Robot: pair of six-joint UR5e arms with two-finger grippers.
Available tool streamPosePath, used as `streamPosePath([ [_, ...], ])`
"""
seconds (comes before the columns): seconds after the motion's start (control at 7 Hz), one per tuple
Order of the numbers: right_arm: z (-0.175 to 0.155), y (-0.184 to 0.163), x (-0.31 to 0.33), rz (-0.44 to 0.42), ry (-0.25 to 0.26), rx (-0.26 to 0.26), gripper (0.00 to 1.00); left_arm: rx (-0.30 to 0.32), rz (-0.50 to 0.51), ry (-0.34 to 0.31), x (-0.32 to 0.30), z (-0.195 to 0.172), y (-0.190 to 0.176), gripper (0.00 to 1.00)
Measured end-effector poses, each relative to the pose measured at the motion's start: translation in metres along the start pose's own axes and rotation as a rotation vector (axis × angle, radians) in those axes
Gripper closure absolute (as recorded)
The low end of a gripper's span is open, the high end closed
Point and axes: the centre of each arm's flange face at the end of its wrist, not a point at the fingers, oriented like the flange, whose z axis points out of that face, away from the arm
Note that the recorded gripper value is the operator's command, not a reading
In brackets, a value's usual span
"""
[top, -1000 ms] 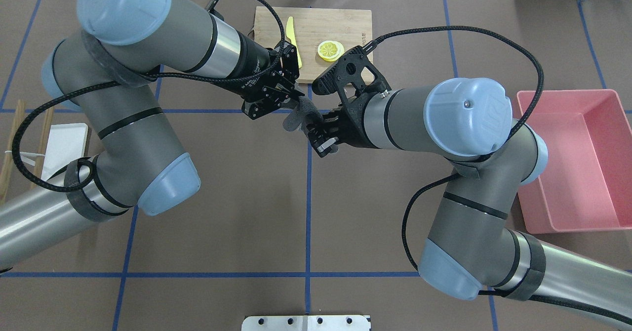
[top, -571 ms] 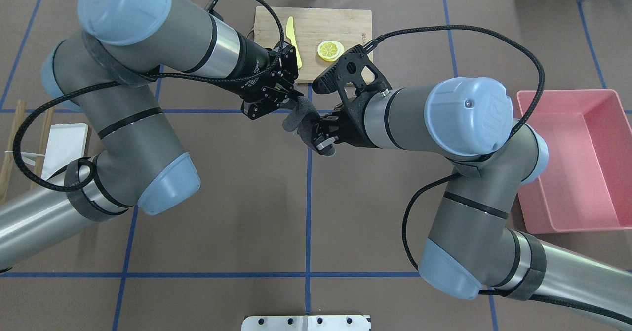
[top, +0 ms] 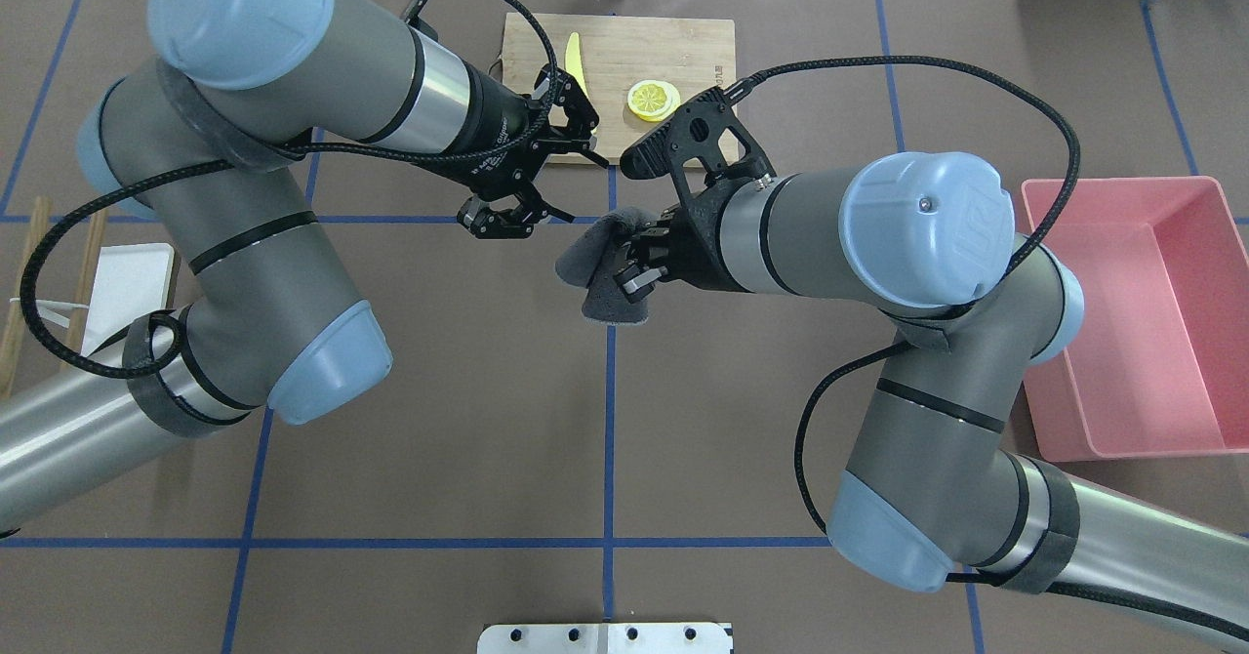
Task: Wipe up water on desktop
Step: 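Lower the cloth to the table with the right gripper while the left arm withdraws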
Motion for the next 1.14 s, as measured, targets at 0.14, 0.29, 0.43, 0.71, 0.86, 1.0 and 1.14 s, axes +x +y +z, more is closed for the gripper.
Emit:
streamPosePath([
  [0.14,-0.001,0.0,0.001,0.015,0.003,-0.002,1.0,0.004,-0.001,0.0,-0.005,-0.004,-0.004,0.02],
  [0.29,-0.001,0.0,0.005,0.028,0.015,-0.011,1.0,0.014,-0.003,0.003,-0.012,-0.011,-0.013,0.02],
  [0.43,-0.002,0.001,0.015,0.053,0.046,-0.037,1.0,0.036,-0.009,0.012,-0.013,-0.021,-0.028,0.02],
  [0.71,-0.018,0.004,0.042,0.124,0.181,-0.16,1.0,0.098,0.066,0.037,-0.013,-0.051,-0.066,0.02],
  [0.86,-0.028,0.008,0.058,0.155,0.266,-0.244,1.0,0.132,0.174,0.036,-0.018,-0.067,-0.084,0.02],
  [1.0,-0.035,0.01,0.079,0.179,0.337,-0.302,1.0,0.168,0.346,0.027,-0.025,-0.084,-0.101,0.02],
  [1.14,-0.037,0.014,0.104,0.205,0.394,-0.339,1.0,0.205,0.512,-0.004,-0.041,-0.098,-0.123,0.02],
])
